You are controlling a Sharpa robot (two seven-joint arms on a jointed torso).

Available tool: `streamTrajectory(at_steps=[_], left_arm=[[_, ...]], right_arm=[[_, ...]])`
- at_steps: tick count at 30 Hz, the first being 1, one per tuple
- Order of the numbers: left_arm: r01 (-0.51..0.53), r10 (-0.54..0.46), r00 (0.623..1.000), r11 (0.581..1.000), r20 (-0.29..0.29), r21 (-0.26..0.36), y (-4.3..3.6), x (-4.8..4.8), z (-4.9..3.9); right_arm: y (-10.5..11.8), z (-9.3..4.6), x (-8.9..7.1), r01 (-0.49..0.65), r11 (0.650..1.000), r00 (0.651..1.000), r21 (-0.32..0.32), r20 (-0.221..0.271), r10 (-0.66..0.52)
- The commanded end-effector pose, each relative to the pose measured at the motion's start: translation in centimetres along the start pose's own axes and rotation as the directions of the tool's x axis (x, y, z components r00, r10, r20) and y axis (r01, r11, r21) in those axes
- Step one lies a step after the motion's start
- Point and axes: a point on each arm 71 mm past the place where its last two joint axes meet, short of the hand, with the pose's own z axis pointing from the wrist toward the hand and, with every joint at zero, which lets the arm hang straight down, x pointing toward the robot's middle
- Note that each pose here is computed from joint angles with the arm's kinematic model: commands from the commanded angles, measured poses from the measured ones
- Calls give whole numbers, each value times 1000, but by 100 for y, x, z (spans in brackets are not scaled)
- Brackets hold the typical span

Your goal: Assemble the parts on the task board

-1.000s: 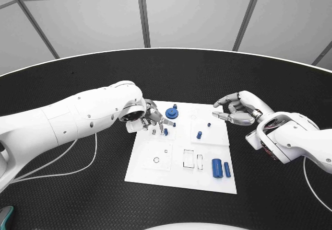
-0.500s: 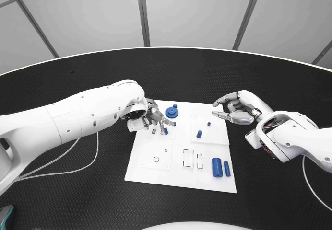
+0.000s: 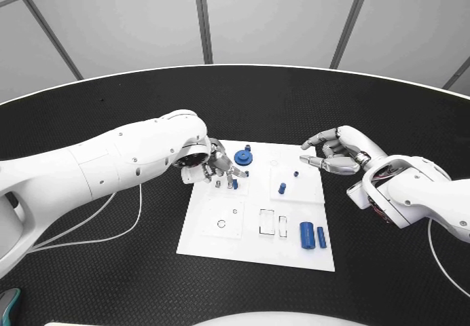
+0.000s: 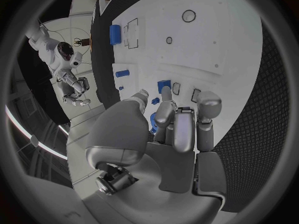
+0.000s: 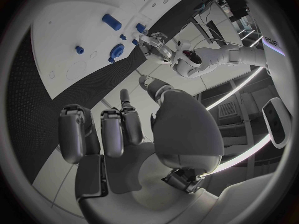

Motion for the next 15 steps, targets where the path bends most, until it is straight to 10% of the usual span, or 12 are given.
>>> streamTrajectory(at_steps=[1, 15], left_arm=[[-3, 3, 1000, 1000, -3, -1, -1, 1, 2], [-8, 8, 1000, 1000, -7, -3, -13, 5, 10]], right_arm=[[0, 2, 1, 0, 1000, 1000, 0, 0, 0], [2, 16, 11, 0, 1000, 1000, 0, -2, 0]])
